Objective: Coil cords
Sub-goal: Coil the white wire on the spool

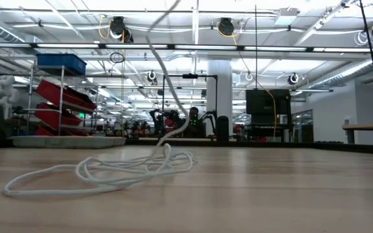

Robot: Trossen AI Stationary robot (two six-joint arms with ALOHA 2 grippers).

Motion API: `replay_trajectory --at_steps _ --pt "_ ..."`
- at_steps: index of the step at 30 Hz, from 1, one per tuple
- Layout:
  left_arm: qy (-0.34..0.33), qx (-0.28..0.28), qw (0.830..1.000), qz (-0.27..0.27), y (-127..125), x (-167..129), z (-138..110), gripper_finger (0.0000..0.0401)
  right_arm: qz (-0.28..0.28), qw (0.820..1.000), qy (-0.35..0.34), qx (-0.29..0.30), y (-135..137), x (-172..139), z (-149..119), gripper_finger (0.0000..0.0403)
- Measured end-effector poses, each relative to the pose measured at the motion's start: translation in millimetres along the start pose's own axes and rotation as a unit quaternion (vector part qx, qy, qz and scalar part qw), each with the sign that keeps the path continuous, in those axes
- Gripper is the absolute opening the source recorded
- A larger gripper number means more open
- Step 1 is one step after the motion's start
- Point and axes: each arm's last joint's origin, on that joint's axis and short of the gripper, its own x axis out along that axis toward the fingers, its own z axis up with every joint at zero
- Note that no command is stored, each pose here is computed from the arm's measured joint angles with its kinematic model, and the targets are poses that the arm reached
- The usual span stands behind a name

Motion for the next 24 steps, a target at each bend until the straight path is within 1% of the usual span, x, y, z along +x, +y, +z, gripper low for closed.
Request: replay_trajectory --at_steps 5,10,14,17,20,24 --pt "0.028 -0.032 0.999 -0.007 20.0 -28.2 11.2 0.0002 0.002 1.0 0.003 -0.013 1.3 0.1 -2.1 0.0" --pt "0.031 -0.034 0.999 -0.014 39.5 -47.6 26.2 0.0002 0.005 1.0 0.003 -0.01 2.0 0.1 -2.9 0.0" --pt "0.02 -0.055 0.998 -0.019 52.7 -56.5 40.4 0.0002 0.009 0.999 0.006 -0.031 3.7 0.3 -5.6 0.0" --pt "0.018 -0.058 0.998 -0.02 62.8 -62.4 47.5 0.0002 0.01 0.999 0.008 -0.047 4.3 2.5 -8.0 0.0" --pt "0.017 -0.06 0.998 -0.019 74.8 -67.4 54.4 0.0002 0.025 0.997 0.003 -0.066 5.6 7.2 -11.0 0.0" --pt "0.011 -0.074 0.997 -0.019 88.3 -73.3 63.6 0.0002 0.038 0.997 -0.003 -0.069 5.5 13.5 -12.6 0.0"
